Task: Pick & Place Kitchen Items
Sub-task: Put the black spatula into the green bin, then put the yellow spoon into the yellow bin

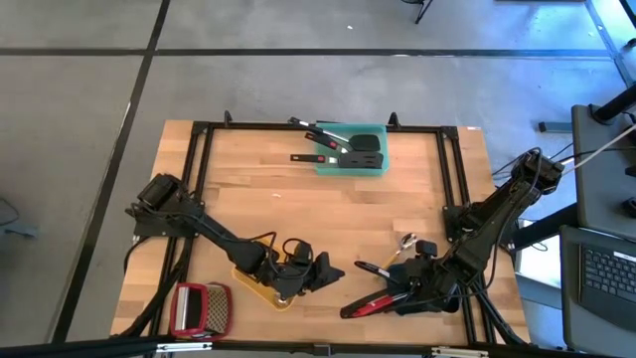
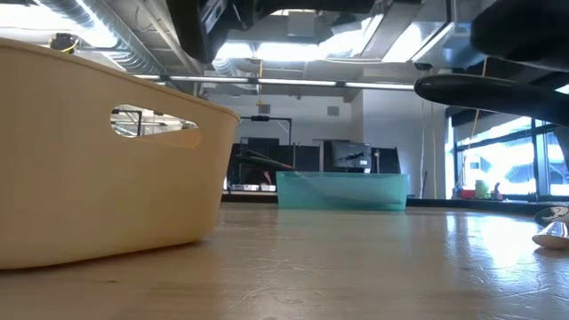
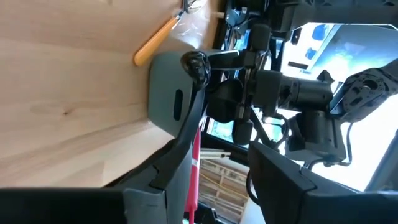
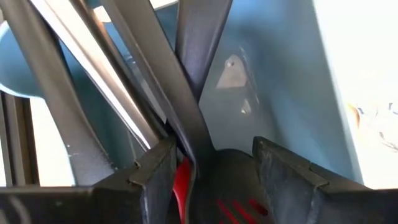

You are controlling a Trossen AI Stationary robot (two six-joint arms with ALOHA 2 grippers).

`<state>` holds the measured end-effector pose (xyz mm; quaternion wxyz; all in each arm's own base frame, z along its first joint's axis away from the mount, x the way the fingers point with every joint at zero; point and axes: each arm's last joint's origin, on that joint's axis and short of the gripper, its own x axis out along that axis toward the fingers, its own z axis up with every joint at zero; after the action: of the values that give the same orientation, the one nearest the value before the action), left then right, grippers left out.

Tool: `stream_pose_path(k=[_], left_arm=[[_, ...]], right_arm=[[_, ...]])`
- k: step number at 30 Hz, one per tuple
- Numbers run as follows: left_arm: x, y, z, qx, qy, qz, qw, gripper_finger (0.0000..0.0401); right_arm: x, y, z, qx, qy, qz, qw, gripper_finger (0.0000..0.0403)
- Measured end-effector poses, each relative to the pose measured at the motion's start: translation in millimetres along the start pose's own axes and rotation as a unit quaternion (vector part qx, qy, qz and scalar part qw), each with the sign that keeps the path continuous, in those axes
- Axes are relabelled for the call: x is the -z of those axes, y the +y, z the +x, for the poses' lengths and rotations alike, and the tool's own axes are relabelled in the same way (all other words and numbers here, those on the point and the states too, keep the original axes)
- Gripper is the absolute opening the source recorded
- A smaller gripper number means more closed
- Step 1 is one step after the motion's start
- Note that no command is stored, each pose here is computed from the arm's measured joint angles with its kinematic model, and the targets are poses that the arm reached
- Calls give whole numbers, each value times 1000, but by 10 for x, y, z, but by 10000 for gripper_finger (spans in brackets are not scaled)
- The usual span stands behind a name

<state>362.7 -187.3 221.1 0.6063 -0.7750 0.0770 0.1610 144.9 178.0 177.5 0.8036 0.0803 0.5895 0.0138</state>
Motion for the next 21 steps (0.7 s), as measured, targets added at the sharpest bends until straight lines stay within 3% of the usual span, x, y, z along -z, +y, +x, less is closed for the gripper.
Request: stream_pose_path(k=[13,21], left_arm=[[-10,-8,5,4,-5,16,1000,154],[-24,-17,14,6,-9,41,999,153]], right_arm=[[-88,92,-126,-18,-4,-30,999,214],[-82,47,-196,20,21,-34,999,214]])
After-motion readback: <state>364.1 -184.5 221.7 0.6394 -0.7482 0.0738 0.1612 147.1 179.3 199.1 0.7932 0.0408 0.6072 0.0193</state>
